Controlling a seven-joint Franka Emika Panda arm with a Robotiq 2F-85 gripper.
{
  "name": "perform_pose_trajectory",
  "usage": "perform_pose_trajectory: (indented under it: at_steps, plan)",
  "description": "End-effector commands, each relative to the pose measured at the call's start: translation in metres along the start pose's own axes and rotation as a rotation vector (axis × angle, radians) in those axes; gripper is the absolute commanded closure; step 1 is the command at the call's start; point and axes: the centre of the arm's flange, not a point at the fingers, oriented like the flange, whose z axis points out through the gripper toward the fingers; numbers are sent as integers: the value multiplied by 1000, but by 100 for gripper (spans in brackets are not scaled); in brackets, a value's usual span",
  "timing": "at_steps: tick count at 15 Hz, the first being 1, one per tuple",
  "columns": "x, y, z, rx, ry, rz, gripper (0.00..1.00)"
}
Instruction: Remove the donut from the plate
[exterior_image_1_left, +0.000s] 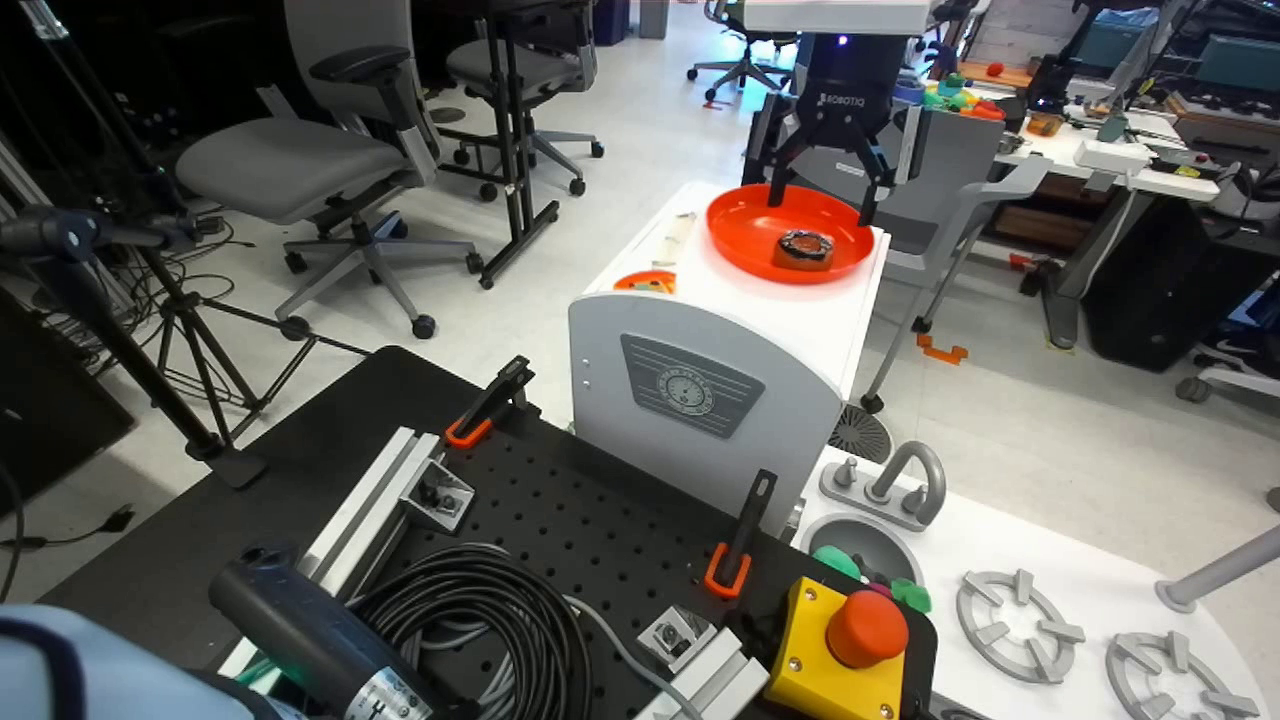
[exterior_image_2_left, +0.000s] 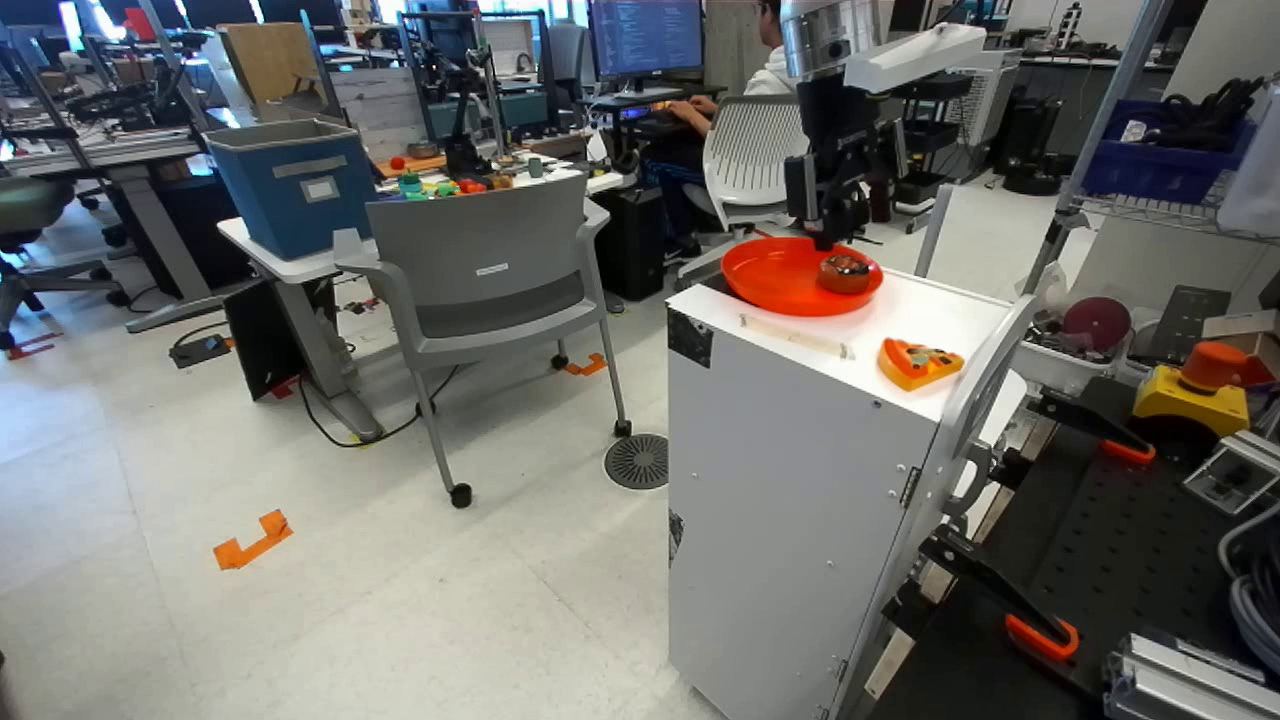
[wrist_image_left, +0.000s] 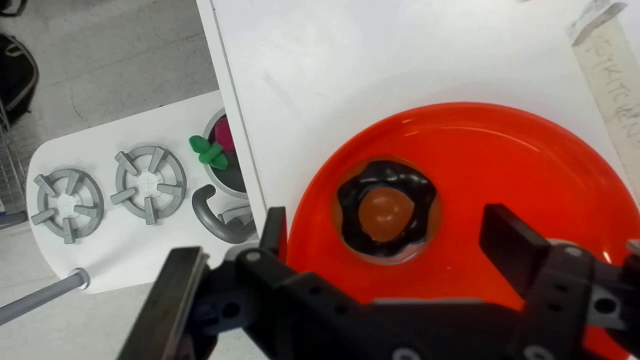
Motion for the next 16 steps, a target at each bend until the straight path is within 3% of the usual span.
perform_pose_trajectory:
  at_steps: [1,2,5,16]
  plan:
    - [9,3,-1,-24,-2,1,15]
    - [9,3,0,-28,1,1,7]
    - [12,5,2,-35,-5,0,0]
    - [22,6,16,-79,-20,-13,0]
